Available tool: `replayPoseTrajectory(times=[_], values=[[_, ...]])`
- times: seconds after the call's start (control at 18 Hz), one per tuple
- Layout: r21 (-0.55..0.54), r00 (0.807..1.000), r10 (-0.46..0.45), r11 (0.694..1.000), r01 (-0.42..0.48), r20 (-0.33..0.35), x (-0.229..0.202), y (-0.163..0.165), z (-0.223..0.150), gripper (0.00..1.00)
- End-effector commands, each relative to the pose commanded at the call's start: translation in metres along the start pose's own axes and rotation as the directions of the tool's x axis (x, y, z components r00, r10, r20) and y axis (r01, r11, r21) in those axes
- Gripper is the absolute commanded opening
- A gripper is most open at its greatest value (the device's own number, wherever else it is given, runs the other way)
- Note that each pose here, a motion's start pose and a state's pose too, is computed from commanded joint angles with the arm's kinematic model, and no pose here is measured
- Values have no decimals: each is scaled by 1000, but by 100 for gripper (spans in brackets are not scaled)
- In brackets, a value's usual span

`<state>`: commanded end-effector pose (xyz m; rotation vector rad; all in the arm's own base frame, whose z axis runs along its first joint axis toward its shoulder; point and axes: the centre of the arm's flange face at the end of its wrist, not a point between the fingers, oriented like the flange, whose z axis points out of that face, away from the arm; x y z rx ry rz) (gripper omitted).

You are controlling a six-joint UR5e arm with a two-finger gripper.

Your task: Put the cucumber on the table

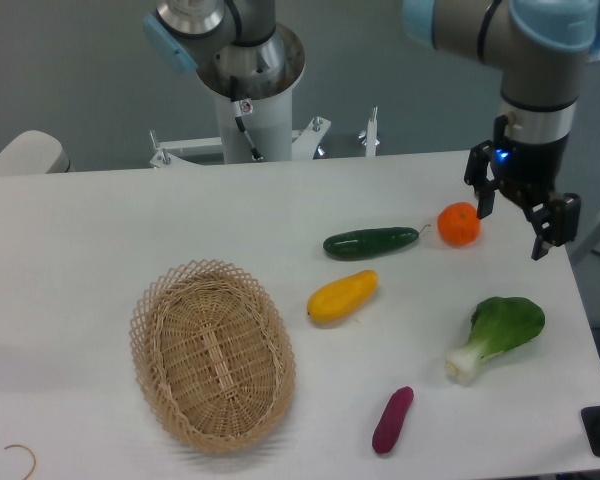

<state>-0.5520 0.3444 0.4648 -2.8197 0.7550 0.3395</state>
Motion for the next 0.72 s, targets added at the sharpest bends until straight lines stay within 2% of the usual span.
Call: replayPoseTrajectory(times=[0.17, 0.5, 0.72], values=[[-5, 1000, -20, 1000, 20, -22, 2, 23, -6, 100], [-5, 996, 64, 998, -64, -55, 6, 67, -15, 100], [-5, 995, 78, 997, -78, -55, 6, 69, -15, 100]])
